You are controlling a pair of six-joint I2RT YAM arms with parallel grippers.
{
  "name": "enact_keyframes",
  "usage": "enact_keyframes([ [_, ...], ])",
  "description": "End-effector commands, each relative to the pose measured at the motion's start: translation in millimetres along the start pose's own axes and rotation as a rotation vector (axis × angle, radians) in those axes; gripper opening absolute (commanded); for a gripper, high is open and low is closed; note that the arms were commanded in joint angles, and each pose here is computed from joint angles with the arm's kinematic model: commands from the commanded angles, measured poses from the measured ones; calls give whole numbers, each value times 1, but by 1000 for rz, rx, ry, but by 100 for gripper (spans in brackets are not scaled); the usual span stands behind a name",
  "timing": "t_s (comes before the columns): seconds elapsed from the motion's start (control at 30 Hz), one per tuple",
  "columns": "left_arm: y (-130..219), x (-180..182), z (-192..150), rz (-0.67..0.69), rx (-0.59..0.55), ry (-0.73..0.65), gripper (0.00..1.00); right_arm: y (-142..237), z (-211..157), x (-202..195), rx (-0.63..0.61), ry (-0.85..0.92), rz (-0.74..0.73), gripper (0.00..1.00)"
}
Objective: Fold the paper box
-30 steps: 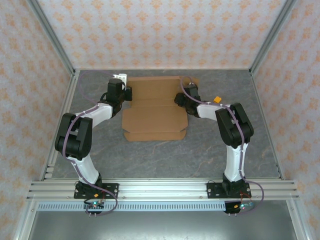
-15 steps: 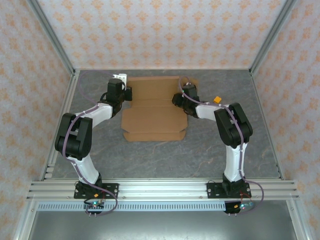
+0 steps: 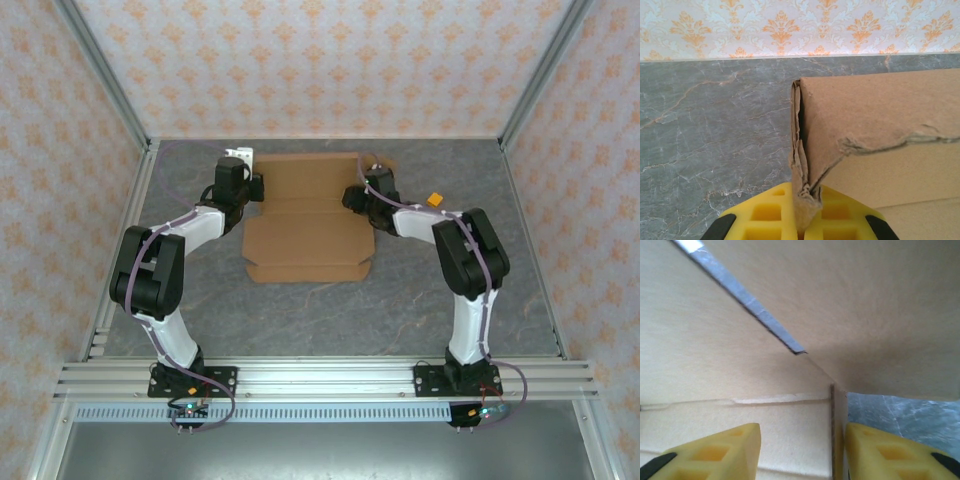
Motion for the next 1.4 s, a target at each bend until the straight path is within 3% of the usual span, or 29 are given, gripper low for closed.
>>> enact_keyframes([
  [0.0,9,1,15,19,-66,19,0,35,17,2,-80,57,-35,54],
  [0.3,8,2,17,14,-68,2,0,111,24,-17,-121,179,-62,60],
  [0.43,7,2,18,5,-68,-15,0,150,52,-26,-195,214,-27,61],
  [0.57,5,0,19,-7,-61,-16,0,161,90,-53,-253,174,-83,65],
  [0.77,5,-1,19,-19,-58,-11,0,115,132,-97,-170,90,-137,60],
  [1.1,7,-2,21,-31,-66,-2,0,33,136,-93,40,129,199,49],
  [1.2,7,-2,21,-32,-62,1,0,24,129,-88,106,134,317,49],
  [1.37,7,-1,20,-21,-59,4,0,33,114,-87,160,189,350,50],
])
Point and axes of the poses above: each hand's point on the last joint's axis, 136 mm out from that joint toward the fingers, its own y axis back along the fingers, its own x axis along the line the jaws close on, z = x × y, the point moved 8 cm from there along y, back along the fingers, and after that the axes turned 1 degree about -y, right-handed, at the moved point
